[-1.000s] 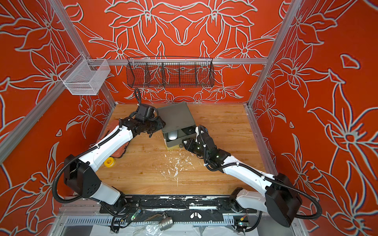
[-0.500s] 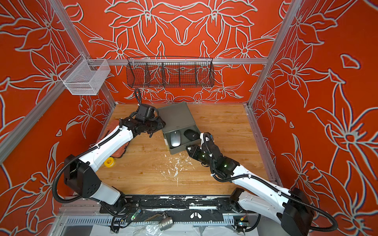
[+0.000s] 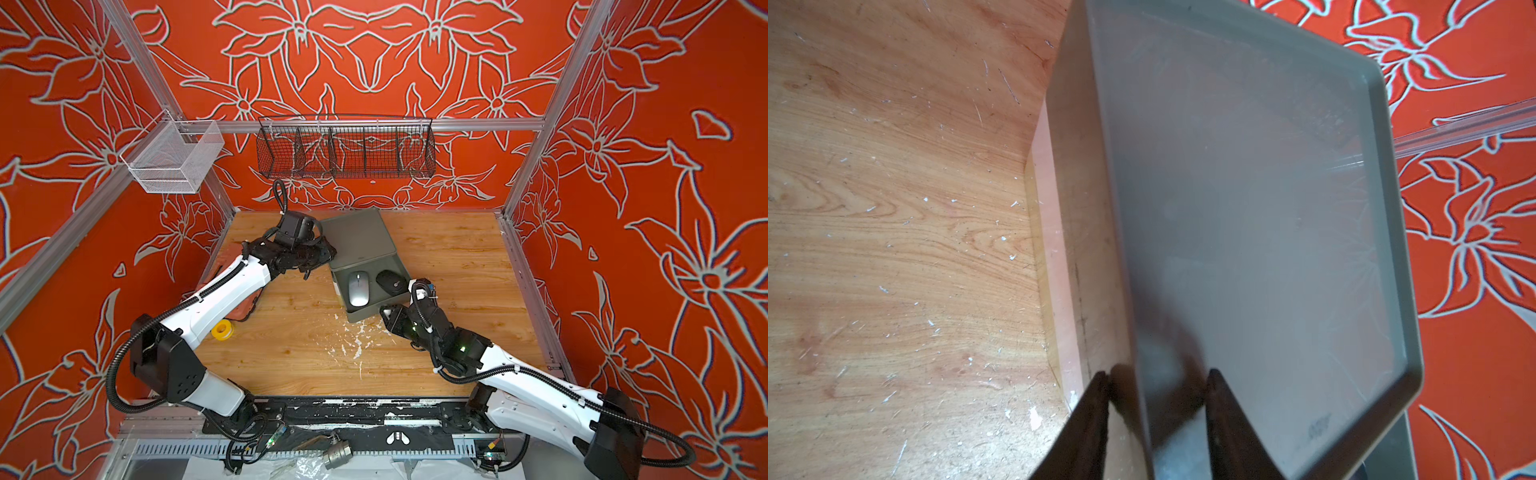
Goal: Take the mice out of the drawer
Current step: Open the drawer in the storage box.
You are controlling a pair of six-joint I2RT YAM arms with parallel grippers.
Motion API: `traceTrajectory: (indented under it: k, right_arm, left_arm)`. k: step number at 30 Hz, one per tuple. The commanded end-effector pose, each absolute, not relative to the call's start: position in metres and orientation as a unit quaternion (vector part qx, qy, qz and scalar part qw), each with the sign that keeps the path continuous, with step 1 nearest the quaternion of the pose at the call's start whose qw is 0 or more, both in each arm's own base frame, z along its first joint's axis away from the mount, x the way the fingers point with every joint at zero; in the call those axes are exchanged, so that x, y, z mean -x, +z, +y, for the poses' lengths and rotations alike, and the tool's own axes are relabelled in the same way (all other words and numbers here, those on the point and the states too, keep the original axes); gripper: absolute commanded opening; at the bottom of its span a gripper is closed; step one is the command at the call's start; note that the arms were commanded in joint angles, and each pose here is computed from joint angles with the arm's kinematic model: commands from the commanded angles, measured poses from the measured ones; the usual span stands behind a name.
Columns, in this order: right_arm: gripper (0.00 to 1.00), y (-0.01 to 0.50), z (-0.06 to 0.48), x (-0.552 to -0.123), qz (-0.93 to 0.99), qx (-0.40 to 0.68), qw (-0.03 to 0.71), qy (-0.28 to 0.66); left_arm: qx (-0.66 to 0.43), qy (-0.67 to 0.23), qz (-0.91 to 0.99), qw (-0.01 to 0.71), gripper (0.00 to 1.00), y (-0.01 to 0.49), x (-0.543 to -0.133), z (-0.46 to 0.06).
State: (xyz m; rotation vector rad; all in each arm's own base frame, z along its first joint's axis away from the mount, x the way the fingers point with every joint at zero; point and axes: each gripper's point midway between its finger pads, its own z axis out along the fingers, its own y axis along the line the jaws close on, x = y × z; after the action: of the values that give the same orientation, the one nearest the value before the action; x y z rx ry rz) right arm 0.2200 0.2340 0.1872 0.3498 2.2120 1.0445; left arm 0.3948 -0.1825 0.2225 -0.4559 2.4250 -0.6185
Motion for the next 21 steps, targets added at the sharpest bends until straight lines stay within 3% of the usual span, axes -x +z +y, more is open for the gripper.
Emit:
traceTrajectory:
  k: [1, 7, 15, 21]
  right_arm:
    - [0.38, 0.183, 0.213, -0.221, 0.851, -0.162, 0.345, 0.360]
    - [0.59, 0.193, 0.191, -0.212, 0.856, -0.161, 0.360, 0.334]
    - [0.72, 0.238, 0.168, -0.209, 0.867, -0.110, 0.402, 0.273]
    - [0.79, 0.274, 0.197, -0.224, 0.905, 0.014, 0.382, 0.186]
  left_arm:
    - [0.175, -0.208, 0.928, 0.255, 0.37, 0.202, -0.384, -0.183]
    - [0.166, -0.221, 0.922, 0.271, 0.47, 0.223, -0.382, -0.184]
    - [0.150, -0.228, 0.911, 0.308, 0.60, 0.261, -0.362, -0.171]
    - [0.120, -0.235, 0.904, 0.336, 0.67, 0.281, -0.328, -0.157]
